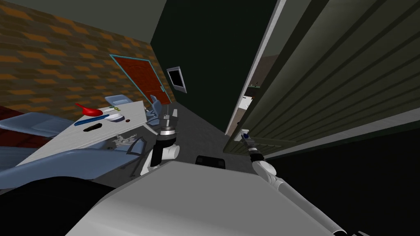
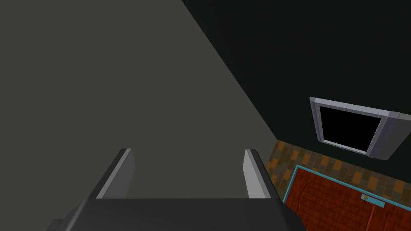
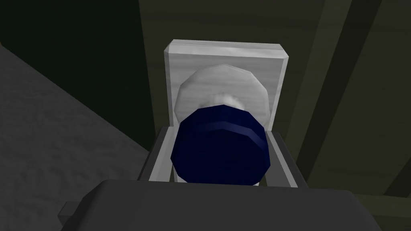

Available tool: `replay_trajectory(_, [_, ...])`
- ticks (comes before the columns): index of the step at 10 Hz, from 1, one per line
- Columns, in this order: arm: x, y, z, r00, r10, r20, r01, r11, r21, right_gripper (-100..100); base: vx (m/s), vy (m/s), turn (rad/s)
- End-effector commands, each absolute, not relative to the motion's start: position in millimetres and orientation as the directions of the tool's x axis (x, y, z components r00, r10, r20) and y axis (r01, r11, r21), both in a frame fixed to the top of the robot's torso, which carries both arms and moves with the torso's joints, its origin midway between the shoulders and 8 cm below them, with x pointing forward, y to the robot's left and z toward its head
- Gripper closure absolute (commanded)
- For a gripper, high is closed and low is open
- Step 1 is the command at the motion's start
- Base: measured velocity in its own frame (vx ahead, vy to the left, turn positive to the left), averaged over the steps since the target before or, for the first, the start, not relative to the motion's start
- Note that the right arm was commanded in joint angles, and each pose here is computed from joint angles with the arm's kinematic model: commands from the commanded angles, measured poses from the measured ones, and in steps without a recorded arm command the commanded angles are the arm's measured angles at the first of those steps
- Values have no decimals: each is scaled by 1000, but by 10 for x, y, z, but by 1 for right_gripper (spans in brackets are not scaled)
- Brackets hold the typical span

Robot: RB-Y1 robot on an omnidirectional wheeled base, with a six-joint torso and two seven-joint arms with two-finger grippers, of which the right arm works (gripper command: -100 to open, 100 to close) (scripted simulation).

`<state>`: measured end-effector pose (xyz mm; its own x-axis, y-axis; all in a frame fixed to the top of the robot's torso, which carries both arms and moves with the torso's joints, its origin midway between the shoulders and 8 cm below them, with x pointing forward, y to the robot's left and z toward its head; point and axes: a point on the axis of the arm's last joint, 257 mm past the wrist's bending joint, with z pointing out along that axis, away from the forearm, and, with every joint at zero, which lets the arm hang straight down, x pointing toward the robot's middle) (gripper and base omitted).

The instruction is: Pull the door open

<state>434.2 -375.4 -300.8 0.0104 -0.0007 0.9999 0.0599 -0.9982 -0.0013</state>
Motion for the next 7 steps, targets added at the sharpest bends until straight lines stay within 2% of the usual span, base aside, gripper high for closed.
replay_trajectory(1, [4322,-3746,-2996,7,-2,1000,71,-997,-2,100,-215,-86,122])
replay_trajectory(6, [4273,-3745,-2964,0,0,1000,100,-995,0,100,-204,-77,132])
replay_trajectory(7, [4268,-3756,-2998,10,2,1000,94,-996,1,100,-83,-36,32])
